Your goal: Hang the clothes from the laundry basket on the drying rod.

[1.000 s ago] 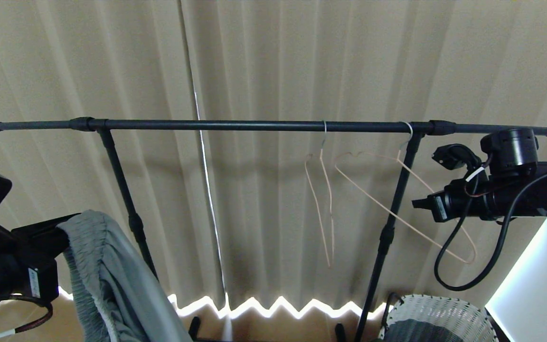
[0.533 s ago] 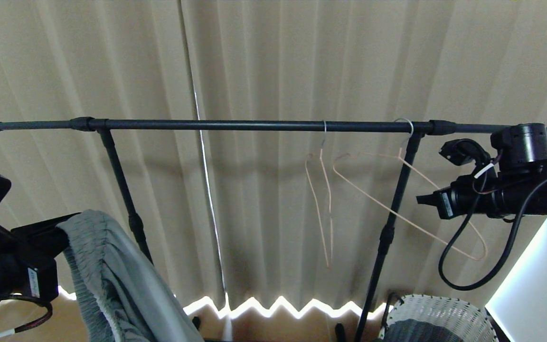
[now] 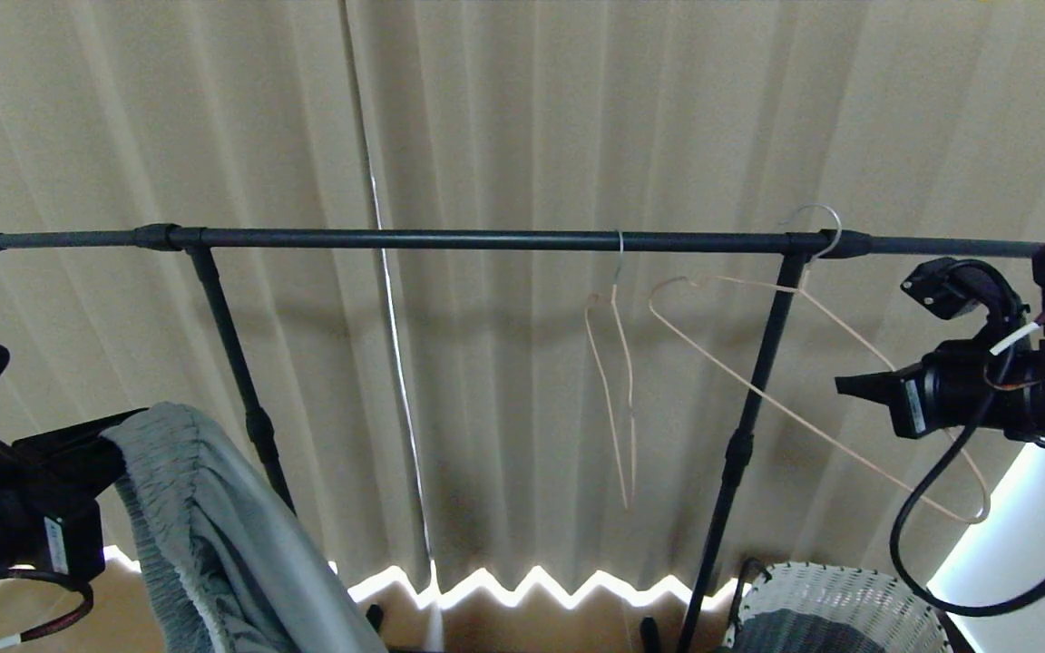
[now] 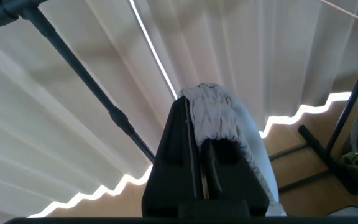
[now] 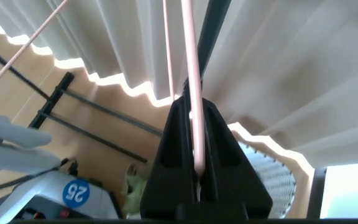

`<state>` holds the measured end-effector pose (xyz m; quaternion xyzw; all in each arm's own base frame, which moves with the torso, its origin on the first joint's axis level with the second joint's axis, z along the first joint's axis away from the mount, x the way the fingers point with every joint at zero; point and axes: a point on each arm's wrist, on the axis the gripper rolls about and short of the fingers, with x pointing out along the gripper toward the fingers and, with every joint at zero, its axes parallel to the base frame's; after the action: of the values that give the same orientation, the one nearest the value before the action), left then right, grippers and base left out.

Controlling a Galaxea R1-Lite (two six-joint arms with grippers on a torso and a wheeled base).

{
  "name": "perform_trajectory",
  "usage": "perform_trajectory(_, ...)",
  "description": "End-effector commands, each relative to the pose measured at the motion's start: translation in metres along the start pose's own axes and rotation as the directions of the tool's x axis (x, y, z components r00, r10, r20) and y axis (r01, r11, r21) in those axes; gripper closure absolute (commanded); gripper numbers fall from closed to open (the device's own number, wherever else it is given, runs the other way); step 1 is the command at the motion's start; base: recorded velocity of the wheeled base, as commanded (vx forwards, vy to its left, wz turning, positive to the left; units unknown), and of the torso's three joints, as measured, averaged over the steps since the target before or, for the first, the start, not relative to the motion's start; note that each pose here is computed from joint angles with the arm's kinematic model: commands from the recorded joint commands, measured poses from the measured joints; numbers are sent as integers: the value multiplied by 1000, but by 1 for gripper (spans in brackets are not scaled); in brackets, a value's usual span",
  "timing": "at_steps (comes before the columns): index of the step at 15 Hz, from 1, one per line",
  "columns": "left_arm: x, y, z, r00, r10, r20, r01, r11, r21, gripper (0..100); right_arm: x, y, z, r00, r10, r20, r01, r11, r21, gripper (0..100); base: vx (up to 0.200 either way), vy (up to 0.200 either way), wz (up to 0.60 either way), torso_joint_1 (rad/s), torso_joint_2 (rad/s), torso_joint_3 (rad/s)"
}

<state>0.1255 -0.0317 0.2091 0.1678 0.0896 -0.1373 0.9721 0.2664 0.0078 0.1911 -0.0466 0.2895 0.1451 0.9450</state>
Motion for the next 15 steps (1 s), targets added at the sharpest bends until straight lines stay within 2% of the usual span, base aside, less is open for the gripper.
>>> perform_trajectory(1,0,0,-1,1000,0,-4,0,1000,0,100,-25,8,-11,1000,-4,23,4,1000,-6,100,0,0,0,0,0,0)
perform_trajectory(3,1,-1,-5,1000,-1,-23,1,1000,0,100,-40,15,-29,1000,-4,12,4,1000,-3,100,0,0,0,0,0,0)
perform_trajectory(9,1,-2,-9,999,-2,-35,2,1000,-1,100,-62,25,-63,996,-81,-27,81,997,0,100,-200,0,0,3,4,3)
perform_trajectory(12,1,-2,-9,999,-3,-33,3,1000,-2,100,-62,25,-68,996,-80,-42,81,997,7,100,-200,0,0,1,1,-1)
perform_trajectory(15,1,-4,-14,1000,7,-6,-7,1000,-2,100,-65,24,-68,996,-89,-31,89,996,10,100,0,0,0,0,0,0)
